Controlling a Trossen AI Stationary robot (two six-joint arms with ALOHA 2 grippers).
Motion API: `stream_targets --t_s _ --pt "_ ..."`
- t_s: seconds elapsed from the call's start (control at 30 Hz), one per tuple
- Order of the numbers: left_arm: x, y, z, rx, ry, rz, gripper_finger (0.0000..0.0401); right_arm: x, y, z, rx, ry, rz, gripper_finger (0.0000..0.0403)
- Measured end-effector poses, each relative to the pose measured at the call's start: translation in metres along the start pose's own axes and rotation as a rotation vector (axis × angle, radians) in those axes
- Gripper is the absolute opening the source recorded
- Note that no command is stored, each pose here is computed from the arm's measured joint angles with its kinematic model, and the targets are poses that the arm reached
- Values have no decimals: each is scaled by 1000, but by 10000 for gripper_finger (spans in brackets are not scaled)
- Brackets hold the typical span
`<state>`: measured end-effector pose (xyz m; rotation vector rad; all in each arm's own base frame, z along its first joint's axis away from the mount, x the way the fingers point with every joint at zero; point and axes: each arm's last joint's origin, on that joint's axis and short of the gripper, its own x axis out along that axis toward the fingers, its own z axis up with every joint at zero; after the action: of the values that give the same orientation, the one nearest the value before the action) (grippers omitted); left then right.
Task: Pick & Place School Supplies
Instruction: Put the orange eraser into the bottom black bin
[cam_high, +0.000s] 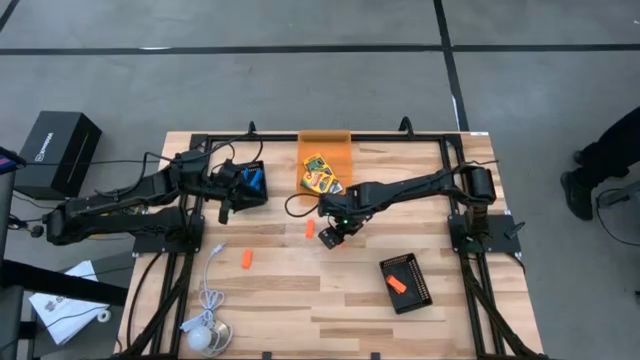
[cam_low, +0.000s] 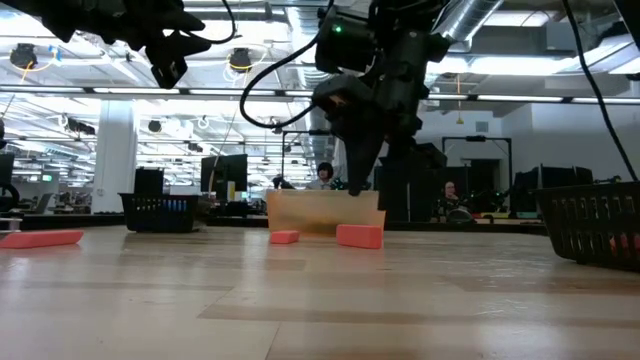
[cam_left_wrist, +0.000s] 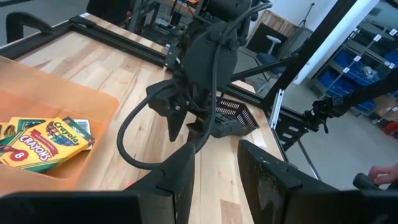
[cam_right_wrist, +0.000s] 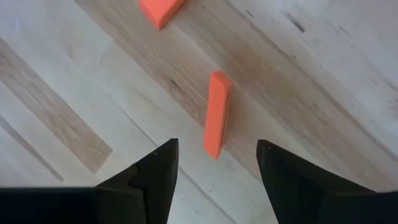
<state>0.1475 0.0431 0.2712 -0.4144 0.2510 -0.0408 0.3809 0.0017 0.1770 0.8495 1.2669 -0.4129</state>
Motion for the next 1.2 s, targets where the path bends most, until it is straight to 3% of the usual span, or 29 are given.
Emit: stream_targets --t_s 1.0,1.07,1.2 --pt "0 0 0 2 0 0 117 1 -5 18 -3 -98 26 208" --pt "0 0 0 2 0 0 117 -11 -2 21 -7 -118 44 205" --pt "0 0 0 2 0 1 117 -72 18 31 -68 -265 139 197"
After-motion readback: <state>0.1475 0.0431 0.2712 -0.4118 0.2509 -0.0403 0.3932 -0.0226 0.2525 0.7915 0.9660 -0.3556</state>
